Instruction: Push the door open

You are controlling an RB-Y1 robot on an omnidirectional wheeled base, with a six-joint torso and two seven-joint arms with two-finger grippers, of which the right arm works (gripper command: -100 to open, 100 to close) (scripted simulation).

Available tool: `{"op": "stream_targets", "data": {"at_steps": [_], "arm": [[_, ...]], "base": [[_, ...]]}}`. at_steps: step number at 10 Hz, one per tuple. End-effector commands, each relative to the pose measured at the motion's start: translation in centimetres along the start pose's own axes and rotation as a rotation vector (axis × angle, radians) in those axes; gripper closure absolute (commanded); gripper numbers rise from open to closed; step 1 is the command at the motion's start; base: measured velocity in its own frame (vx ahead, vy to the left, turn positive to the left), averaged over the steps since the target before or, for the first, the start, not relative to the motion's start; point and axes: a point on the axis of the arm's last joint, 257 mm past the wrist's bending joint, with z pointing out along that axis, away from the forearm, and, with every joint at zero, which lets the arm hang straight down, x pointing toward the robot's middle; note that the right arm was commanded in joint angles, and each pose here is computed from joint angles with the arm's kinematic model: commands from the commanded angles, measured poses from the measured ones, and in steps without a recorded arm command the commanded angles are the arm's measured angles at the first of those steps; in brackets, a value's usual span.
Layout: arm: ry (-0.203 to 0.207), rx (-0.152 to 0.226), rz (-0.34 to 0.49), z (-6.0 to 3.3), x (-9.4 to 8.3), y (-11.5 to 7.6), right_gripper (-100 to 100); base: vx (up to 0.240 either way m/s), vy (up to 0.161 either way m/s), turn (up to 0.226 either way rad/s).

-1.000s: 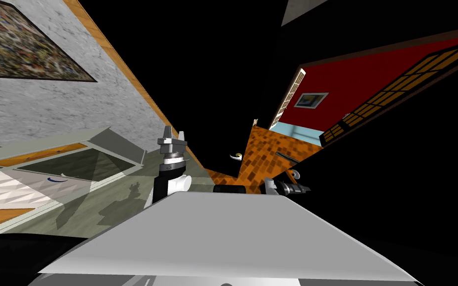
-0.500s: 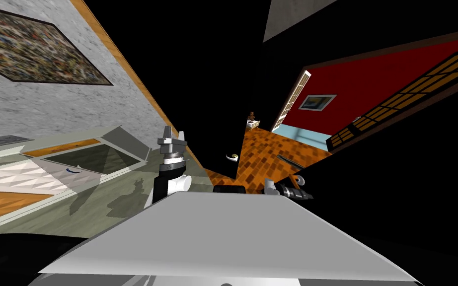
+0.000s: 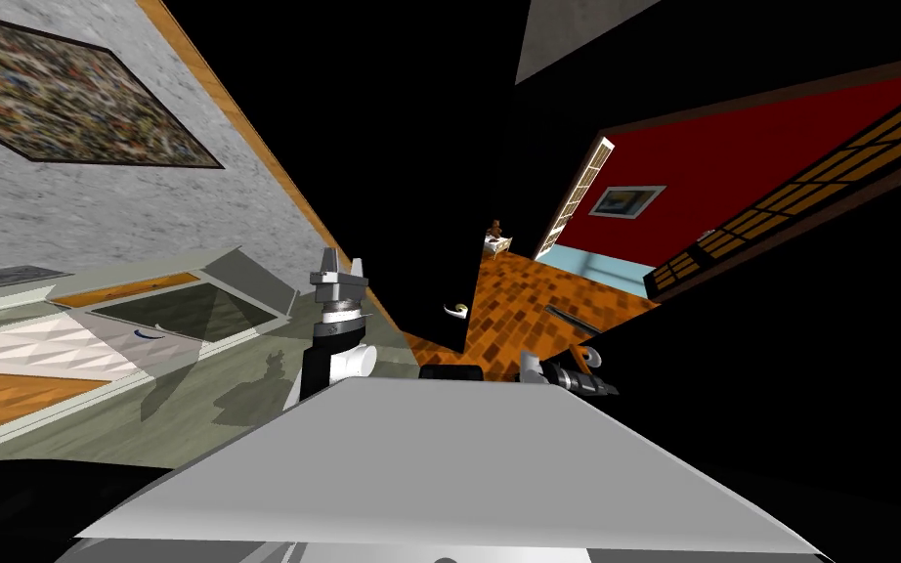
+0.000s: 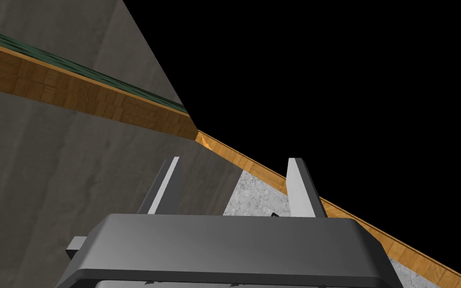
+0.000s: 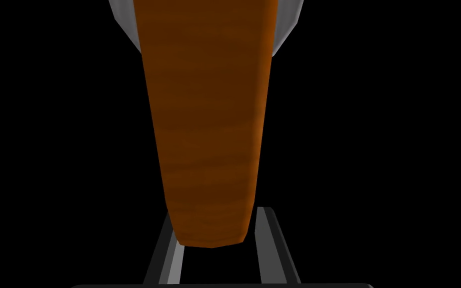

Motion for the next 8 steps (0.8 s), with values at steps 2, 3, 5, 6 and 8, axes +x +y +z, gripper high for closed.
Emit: {"op": "stream_targets", "data": {"at_steps": [2,3,5,6,8], "arm": [[-0.065,-0.002,0.009,-0.44,-0.7,0.5,100],[-0.101,0.009,0.000,-0.92,-1.6,0.1,100],[-0.116,0.014,-0.004,-1.17,-2.0,0.0,100],[-0.114,0.021,-0.013,-1.34,-2.2,-0.3,100],[-0.116,0.016,-0.006,-1.22,-2.1,-0.1,100]], "base": [[0.023,-0.175,0.179],[0.009,-0.176,0.172],[0.005,-0.121,0.062],[0.024,-0.032,-0.028],[0.007,0.001,-0.007]]}}
